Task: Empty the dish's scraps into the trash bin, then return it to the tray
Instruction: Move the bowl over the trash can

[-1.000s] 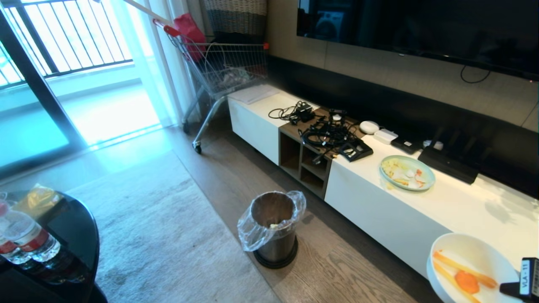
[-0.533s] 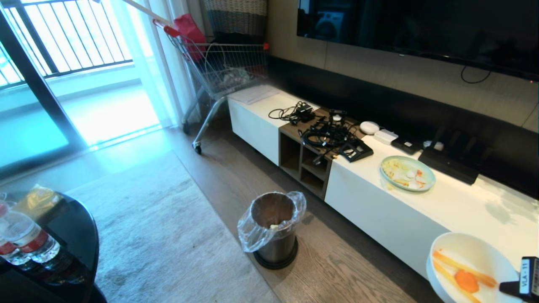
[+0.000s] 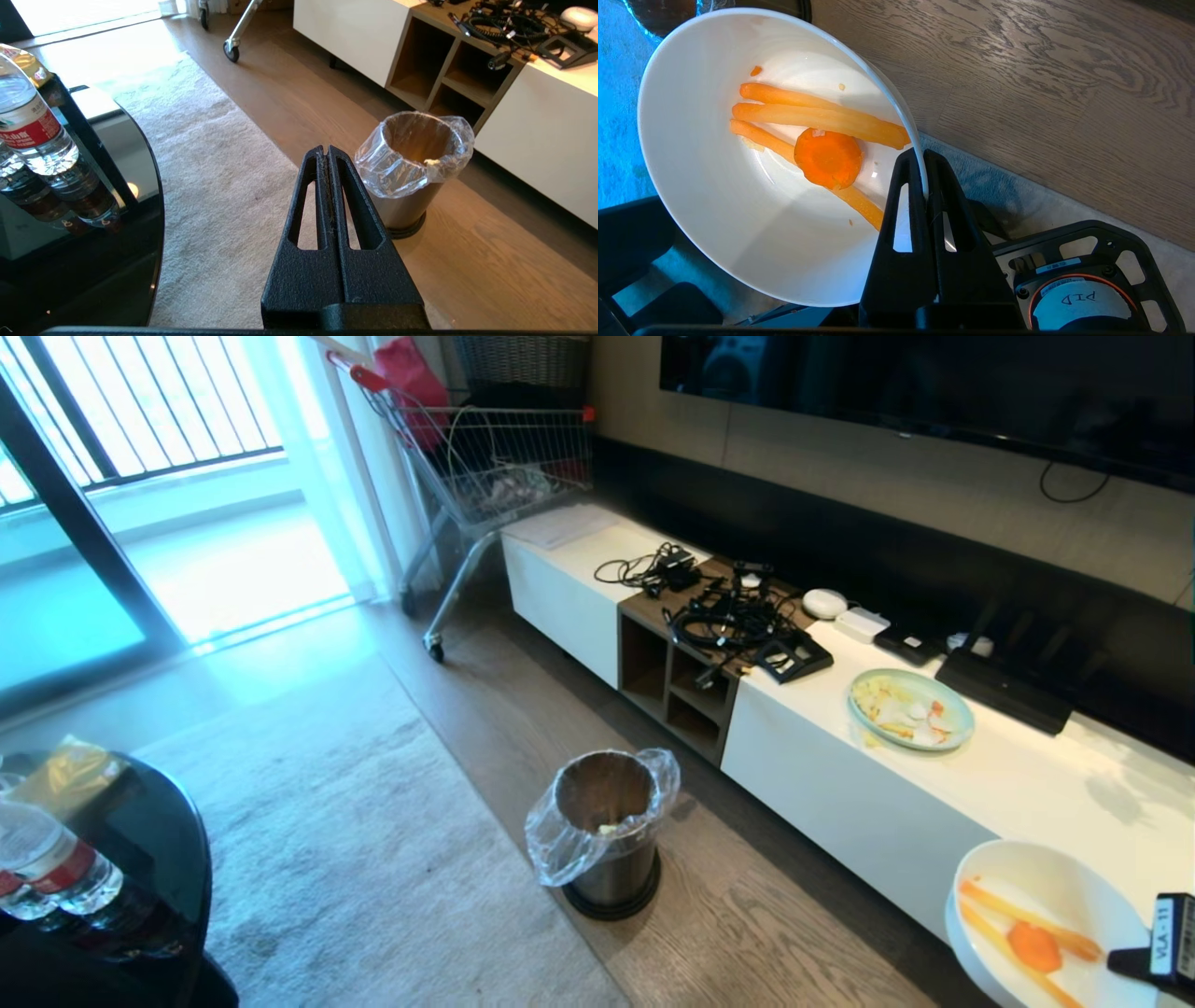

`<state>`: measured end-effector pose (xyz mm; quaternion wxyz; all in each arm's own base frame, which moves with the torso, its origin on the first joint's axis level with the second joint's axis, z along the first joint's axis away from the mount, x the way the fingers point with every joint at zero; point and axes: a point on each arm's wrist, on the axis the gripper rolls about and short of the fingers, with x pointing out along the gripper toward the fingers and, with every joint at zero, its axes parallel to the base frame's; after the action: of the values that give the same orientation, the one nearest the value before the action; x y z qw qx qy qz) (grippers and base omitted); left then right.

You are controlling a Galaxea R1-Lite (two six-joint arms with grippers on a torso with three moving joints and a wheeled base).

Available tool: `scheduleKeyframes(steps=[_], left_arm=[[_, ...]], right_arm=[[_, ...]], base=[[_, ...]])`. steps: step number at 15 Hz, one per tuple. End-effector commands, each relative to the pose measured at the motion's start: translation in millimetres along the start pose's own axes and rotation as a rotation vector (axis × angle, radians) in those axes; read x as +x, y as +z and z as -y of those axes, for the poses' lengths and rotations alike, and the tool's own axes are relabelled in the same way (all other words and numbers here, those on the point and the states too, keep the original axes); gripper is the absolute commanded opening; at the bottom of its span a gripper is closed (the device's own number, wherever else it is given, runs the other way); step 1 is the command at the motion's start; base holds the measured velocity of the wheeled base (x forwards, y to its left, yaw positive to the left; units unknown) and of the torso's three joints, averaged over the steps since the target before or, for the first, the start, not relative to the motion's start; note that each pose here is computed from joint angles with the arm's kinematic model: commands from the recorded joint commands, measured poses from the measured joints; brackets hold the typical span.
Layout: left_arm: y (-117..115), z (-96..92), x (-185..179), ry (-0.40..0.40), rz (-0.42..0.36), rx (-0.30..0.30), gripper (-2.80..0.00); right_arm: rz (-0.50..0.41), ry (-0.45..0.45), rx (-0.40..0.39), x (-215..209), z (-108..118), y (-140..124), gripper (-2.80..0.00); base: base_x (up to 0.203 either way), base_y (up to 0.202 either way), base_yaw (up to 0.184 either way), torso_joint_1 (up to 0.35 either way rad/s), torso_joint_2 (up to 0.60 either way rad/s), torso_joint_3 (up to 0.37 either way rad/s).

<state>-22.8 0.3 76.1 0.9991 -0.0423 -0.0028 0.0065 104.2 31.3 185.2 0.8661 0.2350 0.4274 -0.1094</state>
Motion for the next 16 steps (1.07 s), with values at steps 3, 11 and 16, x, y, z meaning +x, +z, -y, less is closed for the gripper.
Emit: scheduleKeyframes(steps=[3, 11, 16], left_arm=[[0.1, 0.0, 0.0, 0.001, 0.001, -0.001, -2.80], [0.1, 0.0, 0.0, 0.001, 0.001, -0.001, -2.80], [0.1, 0.0, 0.0, 0.001, 0.001, -0.001, -2.80]], right_arm=[[0.003, -0.001, -0.025, 0.6, -1.5, 1.3, -2.80], [0.082, 0.033, -0.113, -9.6, -13.2, 12.7, -2.80], [0.106, 0.054, -0.139, -11.4, -18.3, 18.0, -2.80]], base=[[0.000, 0.000, 0.000, 0.000, 0.00, -0.191], [0.000, 0.000, 0.000, 0.003, 0.00, -0.200], [0.000, 0.000, 0.000, 0.001, 0.00, -0.196]])
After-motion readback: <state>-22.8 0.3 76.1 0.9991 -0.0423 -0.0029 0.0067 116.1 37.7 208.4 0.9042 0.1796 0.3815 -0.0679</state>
